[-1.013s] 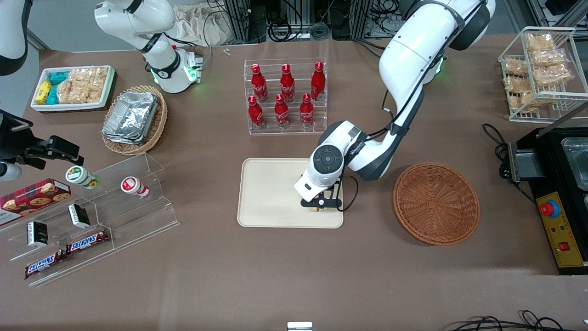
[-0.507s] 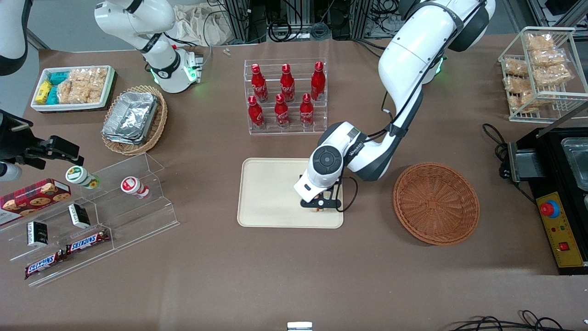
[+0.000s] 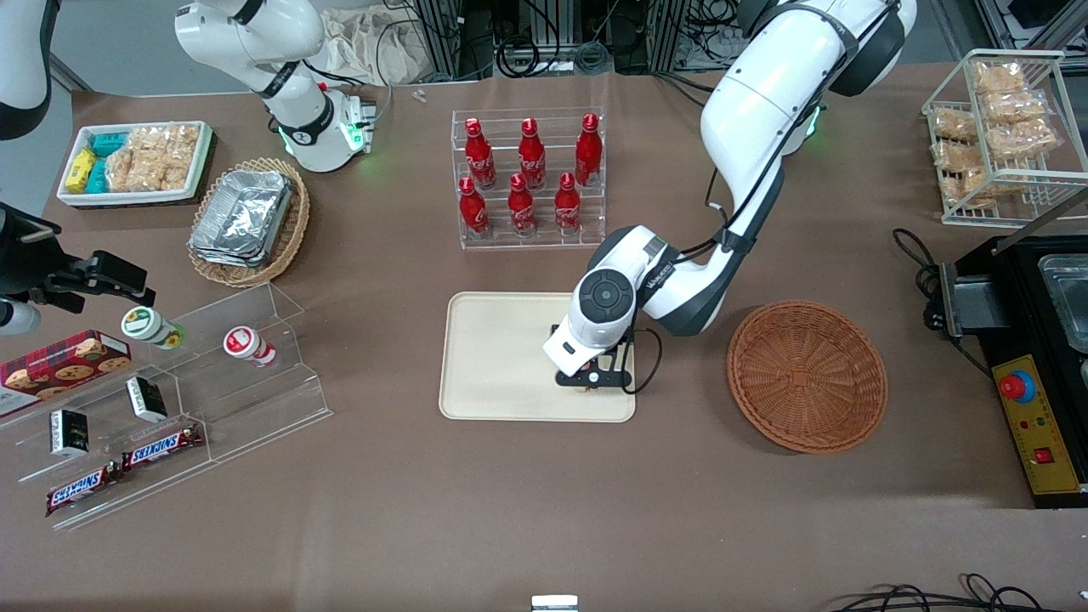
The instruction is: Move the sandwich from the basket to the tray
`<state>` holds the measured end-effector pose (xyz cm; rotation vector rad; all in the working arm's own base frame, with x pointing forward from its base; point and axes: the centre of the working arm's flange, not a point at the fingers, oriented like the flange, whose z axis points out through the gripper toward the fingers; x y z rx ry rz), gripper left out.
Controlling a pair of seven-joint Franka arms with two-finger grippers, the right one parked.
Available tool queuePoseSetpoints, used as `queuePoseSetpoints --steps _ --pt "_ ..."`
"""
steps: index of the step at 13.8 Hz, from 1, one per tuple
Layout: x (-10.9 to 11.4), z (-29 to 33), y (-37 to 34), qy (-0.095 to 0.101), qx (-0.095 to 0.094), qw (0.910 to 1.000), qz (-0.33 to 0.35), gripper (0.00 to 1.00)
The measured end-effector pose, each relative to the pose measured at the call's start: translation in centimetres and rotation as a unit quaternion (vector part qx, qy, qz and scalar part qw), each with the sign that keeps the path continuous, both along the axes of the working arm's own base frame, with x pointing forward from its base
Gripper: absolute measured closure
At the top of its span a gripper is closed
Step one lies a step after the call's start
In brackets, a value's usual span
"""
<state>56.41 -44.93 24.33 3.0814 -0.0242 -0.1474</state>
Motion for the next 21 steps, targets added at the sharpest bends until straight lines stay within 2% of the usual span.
queuePoseSetpoints --steps 2,3,6,8,10,13,21 --pt "1.0 2.5 0.0 -0.013 -0.011 0.9994 0.029 0.00" --pt "1.3 4.1 0.3 -0.014 -0.007 0.9987 0.048 0.00" --pt "1.5 10.0 3.8 0.015 0.035 0.9966 0.072 0.00" --pt "2.2 14.6 7.4 0.023 0.050 0.9954 0.078 0.00" --pt "3.0 19.2 11.3 0.016 0.048 0.9961 0.073 0.00" --pt "3.0 23.3 16.1 0.008 0.047 0.9979 0.043 0.00" --pt "-0.1 27.4 29.0 0.002 0.056 0.9980 -0.031 0.00"
